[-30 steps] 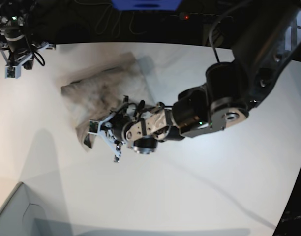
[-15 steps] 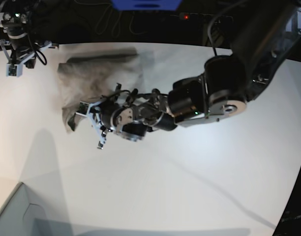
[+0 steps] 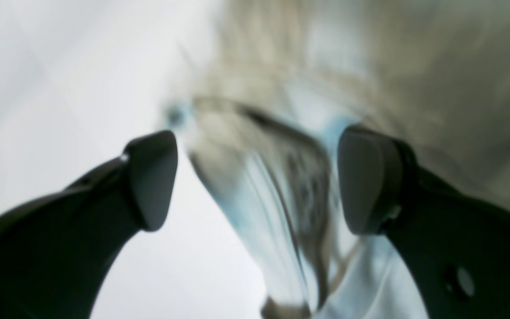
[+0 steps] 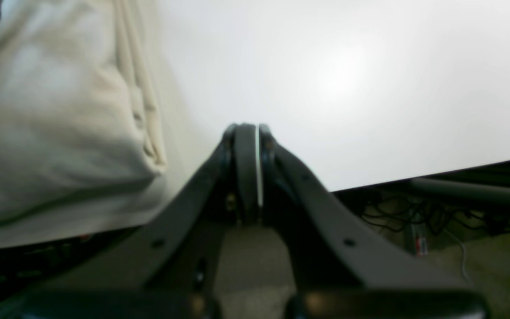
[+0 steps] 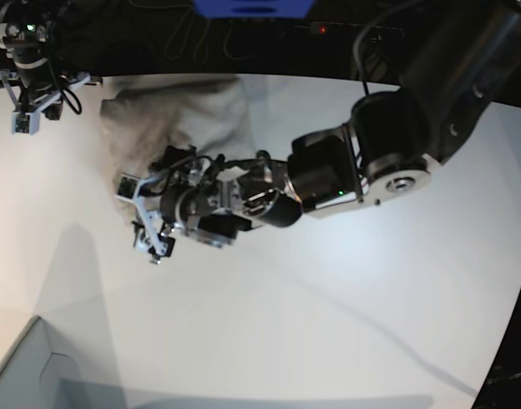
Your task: Layout the t-shirt on the table in an organized manner, then fold the t-shirt properly
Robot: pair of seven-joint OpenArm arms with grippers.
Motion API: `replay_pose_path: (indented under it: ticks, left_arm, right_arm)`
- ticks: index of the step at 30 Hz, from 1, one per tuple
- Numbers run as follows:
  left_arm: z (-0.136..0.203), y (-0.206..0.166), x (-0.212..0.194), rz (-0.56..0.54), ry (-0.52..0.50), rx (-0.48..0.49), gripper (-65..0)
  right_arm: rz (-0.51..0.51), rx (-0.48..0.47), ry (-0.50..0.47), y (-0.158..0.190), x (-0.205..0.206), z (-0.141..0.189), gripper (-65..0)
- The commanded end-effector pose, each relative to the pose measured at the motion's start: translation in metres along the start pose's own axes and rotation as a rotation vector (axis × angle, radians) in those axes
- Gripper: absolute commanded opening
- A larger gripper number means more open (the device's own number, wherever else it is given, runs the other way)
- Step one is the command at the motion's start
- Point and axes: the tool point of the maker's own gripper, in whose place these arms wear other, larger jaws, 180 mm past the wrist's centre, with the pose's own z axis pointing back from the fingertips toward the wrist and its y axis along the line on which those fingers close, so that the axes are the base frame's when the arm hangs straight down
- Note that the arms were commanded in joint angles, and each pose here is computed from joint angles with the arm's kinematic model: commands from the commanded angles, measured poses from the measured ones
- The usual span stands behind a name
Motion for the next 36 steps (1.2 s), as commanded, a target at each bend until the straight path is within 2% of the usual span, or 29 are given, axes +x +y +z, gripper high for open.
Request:
replay_pose_path:
  ticks: [1,4,8,11,17,24,28,31,36]
  left_arm:
    - [0.013,0.043,0.025,-0.010,-0.065,0.092,-10.6]
    - [0.026,0.072,0.037,0.060,-0.123,0.169,-10.6]
    - [0.044,0.096,0.016,0.137,-0.121,0.241,-10.6]
    - [0.065,0.115,-0.018,0.228,-0.103,0.316,-10.6]
    - [0.122,0.132,-0.111,0.549,-0.094,0.523,-10.6]
    - [0.219,0.115,-0.227,0.861,-0.062,0.824,-10.6]
    - [0.262,0.089,-0.273,0.983,0.028,0.922,-10.6]
    - [0.285,0.073,-0.286,1.045,0.064,0.981,-10.6]
    - [0.309,0.045,-0.284,1.063,0.117,1.031,-10.6]
  right_arm:
    - [0.008,-0.001,-0.042,-0.001,0.012,0.002,-65.0]
    - [0.002,0.000,-0.065,0.000,0.021,-0.001,-65.0]
    - [-0.005,0.003,-0.082,0.002,0.028,-0.005,-65.0]
    - [-0.019,0.013,-0.090,0.005,0.033,-0.012,-65.0]
    - [-0.068,0.052,-0.030,0.013,0.013,-0.036,-65.0]
    - [-0.019,0.175,0.021,0.059,-0.005,-0.040,-65.0]
    - [0.003,0.218,0.030,0.075,-0.008,-0.038,-65.0]
    - [-0.002,0.213,0.033,0.074,-0.009,-0.038,-65.0]
    - [0.002,0.207,0.056,0.071,-0.021,-0.032,-65.0]
